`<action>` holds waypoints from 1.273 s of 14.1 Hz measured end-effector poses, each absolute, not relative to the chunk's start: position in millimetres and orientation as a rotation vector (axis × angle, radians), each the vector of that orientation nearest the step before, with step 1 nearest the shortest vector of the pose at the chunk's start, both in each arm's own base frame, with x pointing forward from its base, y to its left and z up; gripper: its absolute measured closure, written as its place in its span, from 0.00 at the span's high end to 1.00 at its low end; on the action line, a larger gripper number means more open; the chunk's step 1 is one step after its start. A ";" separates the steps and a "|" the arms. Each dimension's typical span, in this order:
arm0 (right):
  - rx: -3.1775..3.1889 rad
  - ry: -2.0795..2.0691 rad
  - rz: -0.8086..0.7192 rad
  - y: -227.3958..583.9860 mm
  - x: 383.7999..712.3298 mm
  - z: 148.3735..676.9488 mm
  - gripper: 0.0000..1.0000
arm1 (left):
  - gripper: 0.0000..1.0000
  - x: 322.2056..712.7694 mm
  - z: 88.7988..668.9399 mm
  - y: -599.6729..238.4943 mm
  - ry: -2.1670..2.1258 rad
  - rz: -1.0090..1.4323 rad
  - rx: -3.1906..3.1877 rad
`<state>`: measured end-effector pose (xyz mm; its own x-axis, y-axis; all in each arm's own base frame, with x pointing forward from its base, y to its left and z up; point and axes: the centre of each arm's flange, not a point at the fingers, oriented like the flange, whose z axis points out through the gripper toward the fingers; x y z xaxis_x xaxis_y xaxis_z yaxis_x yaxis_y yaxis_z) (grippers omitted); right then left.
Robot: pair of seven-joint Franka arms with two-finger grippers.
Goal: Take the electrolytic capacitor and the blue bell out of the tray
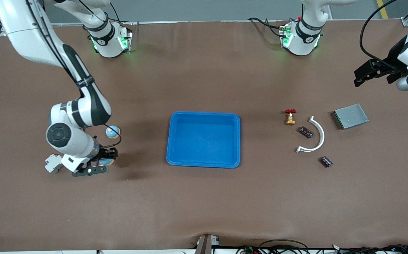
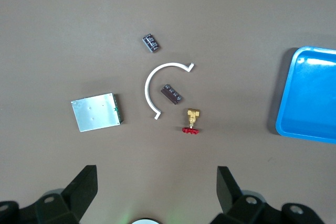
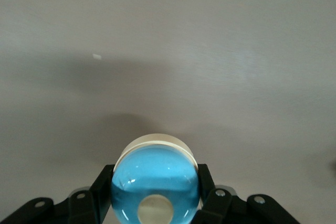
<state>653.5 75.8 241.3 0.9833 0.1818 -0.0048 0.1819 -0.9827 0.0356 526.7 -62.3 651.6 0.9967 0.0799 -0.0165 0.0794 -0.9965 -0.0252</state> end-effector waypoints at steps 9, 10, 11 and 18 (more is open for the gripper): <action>3.115 0.338 0.051 63.8 625.1 200.0 0.67 | 1.00 520.9 656.8 -60.5 -0.128 0.025 -3.114; 3.116 0.339 0.051 63.8 624.1 198.9 0.67 | 1.00 519.8 657.1 -60.3 -0.127 0.031 -3.113; 3.116 0.339 0.050 63.8 623.2 197.2 0.67 | 1.00 518.8 657.5 -60.2 -0.126 0.037 -3.112; 3.119 0.332 0.050 59.4 621.5 182.3 0.67 | 1.00 516.2 658.4 -61.0 -0.119 0.049 -3.111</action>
